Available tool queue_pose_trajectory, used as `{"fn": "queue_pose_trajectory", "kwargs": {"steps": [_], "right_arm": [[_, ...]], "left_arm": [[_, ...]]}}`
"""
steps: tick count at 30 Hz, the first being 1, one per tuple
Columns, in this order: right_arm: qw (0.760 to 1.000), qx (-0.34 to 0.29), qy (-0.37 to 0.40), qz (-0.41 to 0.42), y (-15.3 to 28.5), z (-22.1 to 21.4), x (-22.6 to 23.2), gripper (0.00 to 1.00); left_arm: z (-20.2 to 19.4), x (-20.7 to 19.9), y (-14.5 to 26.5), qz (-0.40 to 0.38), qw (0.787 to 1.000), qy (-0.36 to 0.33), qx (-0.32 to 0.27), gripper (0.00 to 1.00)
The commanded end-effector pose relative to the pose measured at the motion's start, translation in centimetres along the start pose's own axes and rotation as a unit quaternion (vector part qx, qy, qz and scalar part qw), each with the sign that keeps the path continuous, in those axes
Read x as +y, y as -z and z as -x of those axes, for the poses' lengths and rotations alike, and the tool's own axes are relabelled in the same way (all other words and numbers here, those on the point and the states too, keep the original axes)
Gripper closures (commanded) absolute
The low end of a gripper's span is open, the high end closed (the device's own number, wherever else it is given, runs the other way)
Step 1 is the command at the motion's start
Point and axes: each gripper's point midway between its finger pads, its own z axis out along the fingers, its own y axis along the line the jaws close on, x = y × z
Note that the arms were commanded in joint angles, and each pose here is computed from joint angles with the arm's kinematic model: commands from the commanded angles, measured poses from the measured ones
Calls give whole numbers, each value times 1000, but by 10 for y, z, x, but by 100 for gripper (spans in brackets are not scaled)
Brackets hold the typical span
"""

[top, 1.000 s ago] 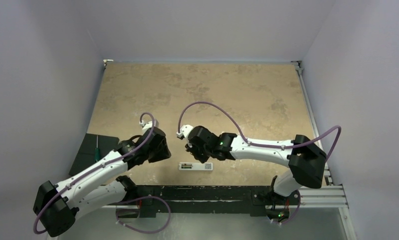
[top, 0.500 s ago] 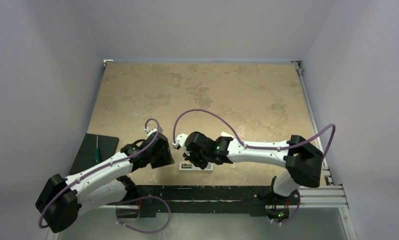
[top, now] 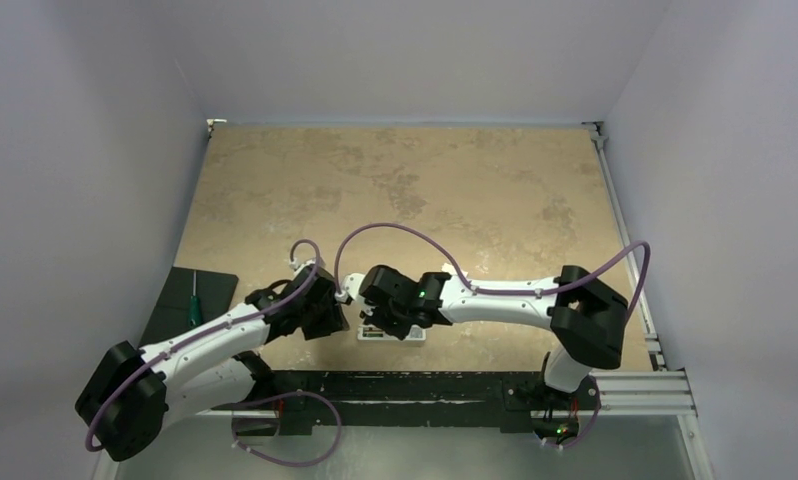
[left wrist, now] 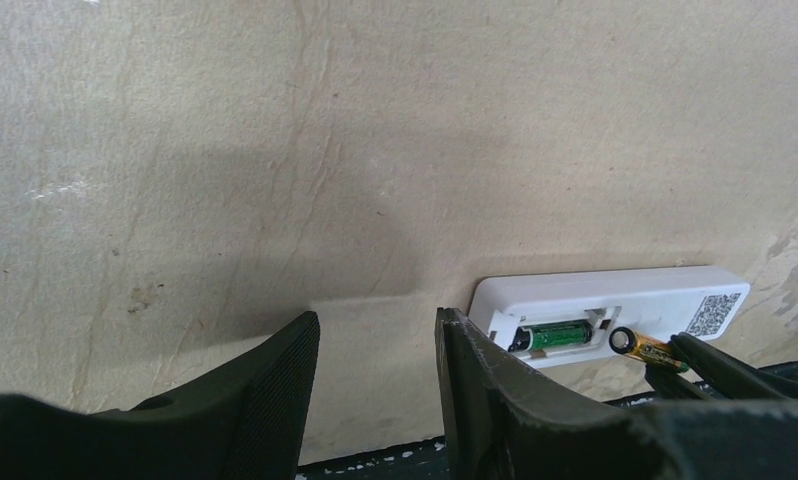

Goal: Load the batteries into the remote control
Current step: Load the battery into the remote control.

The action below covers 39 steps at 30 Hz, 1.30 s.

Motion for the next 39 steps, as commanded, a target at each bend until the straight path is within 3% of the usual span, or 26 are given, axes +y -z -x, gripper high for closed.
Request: {"fn": "queue_pose_trajectory", "kwargs": {"steps": [1,16,39], "right_arm": [[999,-18,25,10,1,20,4,95],[999,-22,39,14,-3,27,5,93],[997,-17,64,33,-9,27,10,83]], "left_arm": [[5,2,-2,-3,1000,14,-5,54],[18,11,13,-1,997,69,-39,54],[18,14,20,-3,995,89,-47,54]]}}
